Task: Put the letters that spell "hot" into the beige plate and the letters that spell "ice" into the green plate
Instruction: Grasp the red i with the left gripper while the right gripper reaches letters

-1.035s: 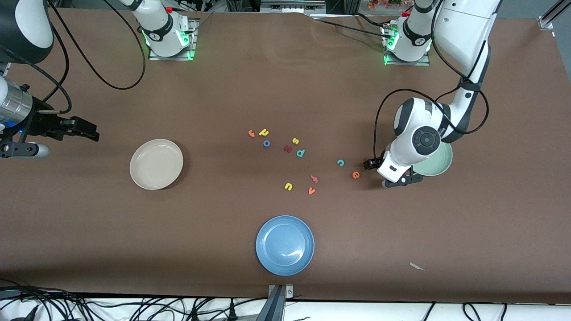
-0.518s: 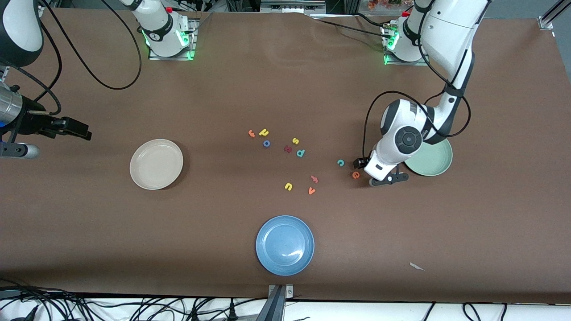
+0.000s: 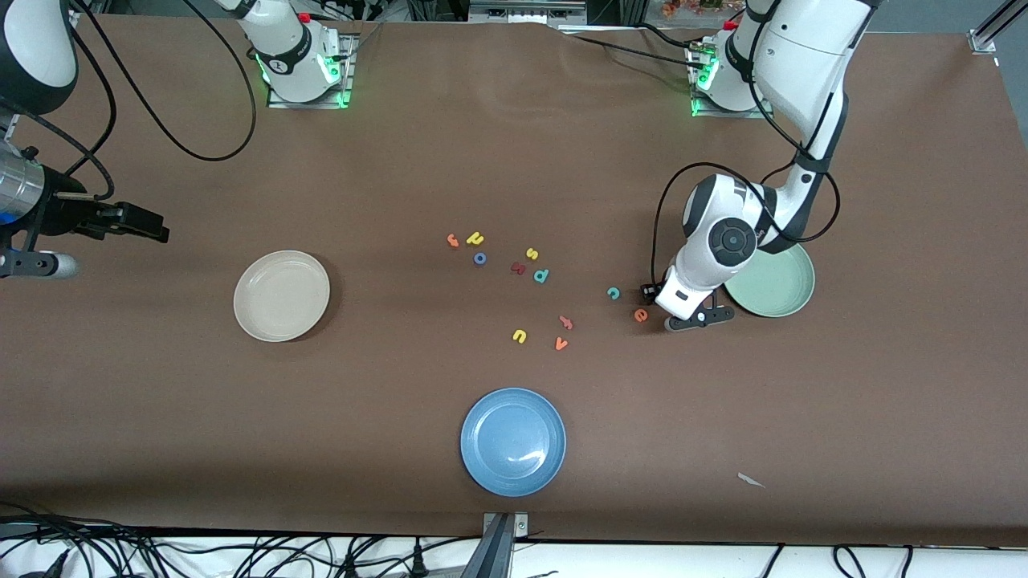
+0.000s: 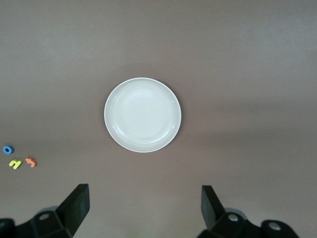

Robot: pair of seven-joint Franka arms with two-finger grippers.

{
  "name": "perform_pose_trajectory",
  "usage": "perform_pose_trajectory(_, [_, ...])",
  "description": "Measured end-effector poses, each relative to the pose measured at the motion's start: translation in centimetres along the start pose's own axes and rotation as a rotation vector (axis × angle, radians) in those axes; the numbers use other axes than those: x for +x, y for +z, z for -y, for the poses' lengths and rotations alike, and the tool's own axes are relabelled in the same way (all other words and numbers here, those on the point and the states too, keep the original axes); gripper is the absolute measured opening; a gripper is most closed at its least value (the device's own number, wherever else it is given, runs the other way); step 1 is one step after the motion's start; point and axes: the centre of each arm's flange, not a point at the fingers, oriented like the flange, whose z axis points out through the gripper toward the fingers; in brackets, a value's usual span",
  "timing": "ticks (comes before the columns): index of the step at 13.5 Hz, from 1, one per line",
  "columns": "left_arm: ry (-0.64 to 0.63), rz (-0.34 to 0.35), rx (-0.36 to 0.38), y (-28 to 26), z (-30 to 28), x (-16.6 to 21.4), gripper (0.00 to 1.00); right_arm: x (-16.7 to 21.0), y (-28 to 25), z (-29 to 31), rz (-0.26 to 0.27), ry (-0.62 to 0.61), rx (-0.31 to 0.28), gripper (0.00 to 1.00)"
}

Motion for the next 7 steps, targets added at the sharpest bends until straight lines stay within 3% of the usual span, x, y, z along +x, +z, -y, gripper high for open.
perform_pose_trajectory(2, [-0.002, 0.000, 0.000, 0.0, 0.0, 0.0, 0.51, 0.0, 0.2, 1.5, 0.004, -0.024, -0.001, 1.00])
perform_pose_trajectory(5, [-0.004, 0.001, 0.000, 0.1, -0.4, -0.3, 0.63, 0.1, 1.7, 6.8, 0.027, -0.086, -0.012, 1.00])
perform_pose_trajectory(7, [-0.001, 0.003, 0.002, 0.2, -0.8, -0.7, 0.65, 0.6, 3.5, 11.2, 0.019, -0.085, -0.019, 1.00])
